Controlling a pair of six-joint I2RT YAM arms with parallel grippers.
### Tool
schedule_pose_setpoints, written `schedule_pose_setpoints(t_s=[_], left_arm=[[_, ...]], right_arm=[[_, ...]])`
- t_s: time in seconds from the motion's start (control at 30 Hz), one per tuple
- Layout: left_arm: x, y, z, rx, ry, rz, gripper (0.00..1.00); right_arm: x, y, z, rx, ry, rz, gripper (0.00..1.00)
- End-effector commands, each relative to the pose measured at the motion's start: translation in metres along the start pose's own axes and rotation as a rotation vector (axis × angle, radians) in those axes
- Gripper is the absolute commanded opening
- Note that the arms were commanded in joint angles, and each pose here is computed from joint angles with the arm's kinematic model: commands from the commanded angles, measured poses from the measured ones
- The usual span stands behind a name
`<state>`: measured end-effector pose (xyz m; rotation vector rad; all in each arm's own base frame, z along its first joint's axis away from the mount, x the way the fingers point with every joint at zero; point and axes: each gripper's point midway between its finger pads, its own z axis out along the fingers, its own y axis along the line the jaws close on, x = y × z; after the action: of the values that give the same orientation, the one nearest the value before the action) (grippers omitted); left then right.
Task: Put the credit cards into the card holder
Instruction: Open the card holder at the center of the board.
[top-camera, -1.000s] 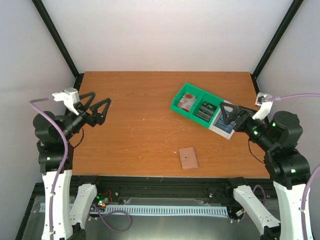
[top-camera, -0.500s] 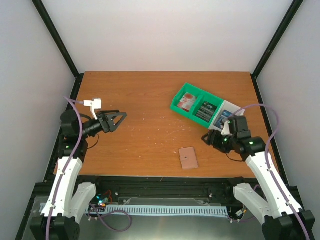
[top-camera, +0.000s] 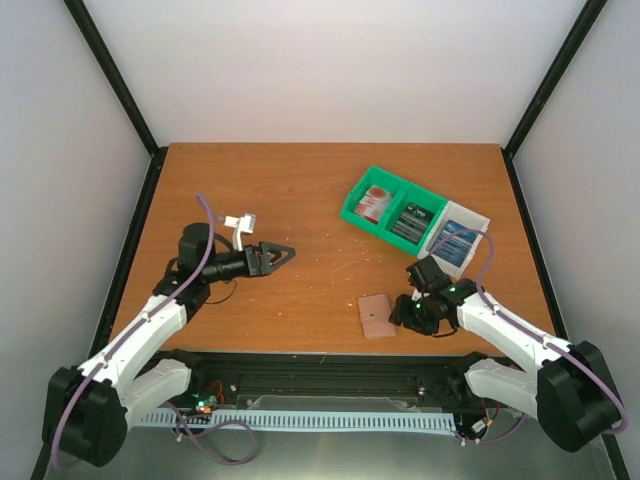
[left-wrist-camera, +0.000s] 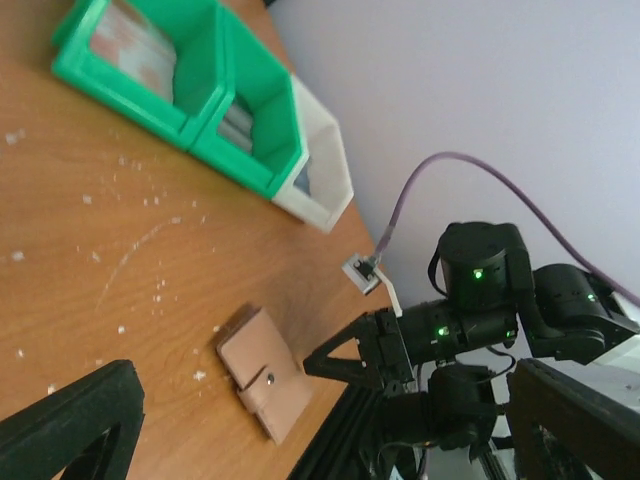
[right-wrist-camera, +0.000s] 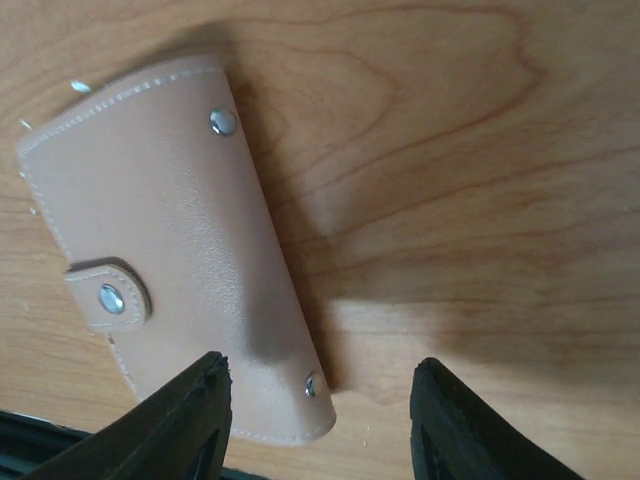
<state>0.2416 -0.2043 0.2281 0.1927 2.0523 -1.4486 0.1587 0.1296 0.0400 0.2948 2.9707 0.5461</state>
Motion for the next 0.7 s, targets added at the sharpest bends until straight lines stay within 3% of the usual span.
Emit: schedule_pose_setpoints(t_s=[0.0, 0.23, 0.4, 0.57, 0.67], left_arm=[[0.013, 0.009, 0.02, -0.041, 0.038, -0.054, 1.0], [0.061, 0.037, 0.044, -0.137, 0.181, -0.14, 1.0], [0.087, 0.047, 0.061, -0.217, 0.238, -0.116, 1.0], [0.107, 0.056, 0.086, -0.265, 0.321, -0.084, 1.0], [0.118, 0.055, 0.103, -0.273, 0.361, -0.044, 1.0]], right_arm=[[-0.003, 0.011, 0.017, -0.048, -0.012, -0.016, 0.45], [0.009, 0.034, 0.034, -0.162, -0.01, -0.022, 0.34], [0.007, 0.052, 0.03, -0.261, -0.056, -0.009, 0.33], [-0.008, 0.033, 0.027, -0.149, -0.151, -0.007, 0.46], [-0.01, 0.023, 0.033, -0.11, -0.17, -0.036, 0.48]])
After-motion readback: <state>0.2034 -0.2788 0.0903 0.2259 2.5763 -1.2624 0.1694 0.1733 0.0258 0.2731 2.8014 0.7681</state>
